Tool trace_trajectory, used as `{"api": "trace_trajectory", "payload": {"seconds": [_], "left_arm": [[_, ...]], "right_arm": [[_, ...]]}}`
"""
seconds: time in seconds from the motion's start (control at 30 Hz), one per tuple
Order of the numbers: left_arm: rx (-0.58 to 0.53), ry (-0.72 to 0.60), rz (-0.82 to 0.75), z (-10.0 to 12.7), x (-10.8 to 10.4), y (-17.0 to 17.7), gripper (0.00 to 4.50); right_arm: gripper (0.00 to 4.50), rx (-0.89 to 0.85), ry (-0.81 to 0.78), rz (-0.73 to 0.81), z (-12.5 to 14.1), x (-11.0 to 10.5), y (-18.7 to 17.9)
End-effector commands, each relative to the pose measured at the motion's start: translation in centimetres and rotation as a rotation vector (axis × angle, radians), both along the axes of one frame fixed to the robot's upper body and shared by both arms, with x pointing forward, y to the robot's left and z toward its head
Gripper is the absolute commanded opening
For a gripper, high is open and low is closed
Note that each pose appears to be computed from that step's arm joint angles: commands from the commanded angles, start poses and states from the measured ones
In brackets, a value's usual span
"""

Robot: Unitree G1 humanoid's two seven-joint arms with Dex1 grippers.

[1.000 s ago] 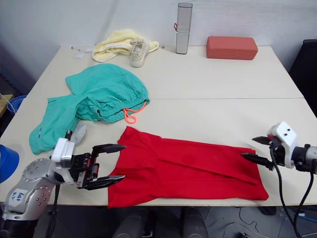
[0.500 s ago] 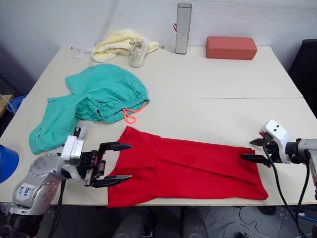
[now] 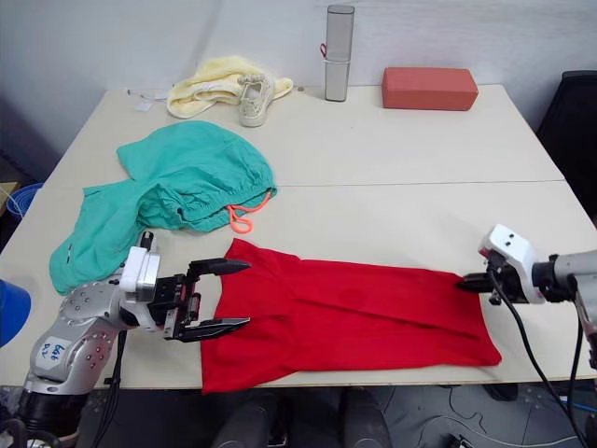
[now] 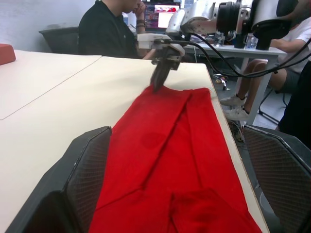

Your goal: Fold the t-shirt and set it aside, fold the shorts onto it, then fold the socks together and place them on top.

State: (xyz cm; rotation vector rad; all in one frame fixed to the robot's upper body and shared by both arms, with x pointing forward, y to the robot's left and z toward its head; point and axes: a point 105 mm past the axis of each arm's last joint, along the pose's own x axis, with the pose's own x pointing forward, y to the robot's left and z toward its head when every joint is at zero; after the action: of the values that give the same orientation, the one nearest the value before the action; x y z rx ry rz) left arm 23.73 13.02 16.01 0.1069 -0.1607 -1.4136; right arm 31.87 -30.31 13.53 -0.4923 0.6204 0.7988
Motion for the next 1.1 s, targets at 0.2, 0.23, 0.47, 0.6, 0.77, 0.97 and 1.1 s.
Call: {"api": "trace_trajectory", "payload": {"seconds": [0.2,0.23,0.47,0.6,0.77,0.97,1.1], "left_arm": [[-0.017,-0.037,0.018,-0.4,1.1,-0.5,4.5],[-0.019,-0.039,0.023,-0.4,1.2,-0.5,4.5],[-0.023,-0.046,0.078,-0.8,1.7,0.0,4.5],[-0.018,-0.046,0.109,-1.1,1.9,0.1,4.5],[-0.021,-0.023,0.145,-1.3,2.2,0.7,4.5],[-0.03,0.014,0.174,-1.1,2.7,1.2,4.5],[-0.029,0.002,0.188,-0.7,3.2,1.5,4.5]], "right_arm": [[0.06,-0.129,-0.25,0.026,2.9,5.6,1.9],[0.06,-0.138,-0.274,0.029,3.2,6.3,2.2],[0.06,-0.177,-0.404,0.043,3.9,8.9,3.9],[0.06,-0.164,-0.394,0.05,3.1,9.2,4.3],[0.27,-0.048,-0.414,0.026,3.7,9.3,4.7],[2.06,-0.033,-0.428,0.019,4.6,8.4,3.7],[3.42,0.026,-0.471,-0.027,6.4,7.3,2.3]]}}
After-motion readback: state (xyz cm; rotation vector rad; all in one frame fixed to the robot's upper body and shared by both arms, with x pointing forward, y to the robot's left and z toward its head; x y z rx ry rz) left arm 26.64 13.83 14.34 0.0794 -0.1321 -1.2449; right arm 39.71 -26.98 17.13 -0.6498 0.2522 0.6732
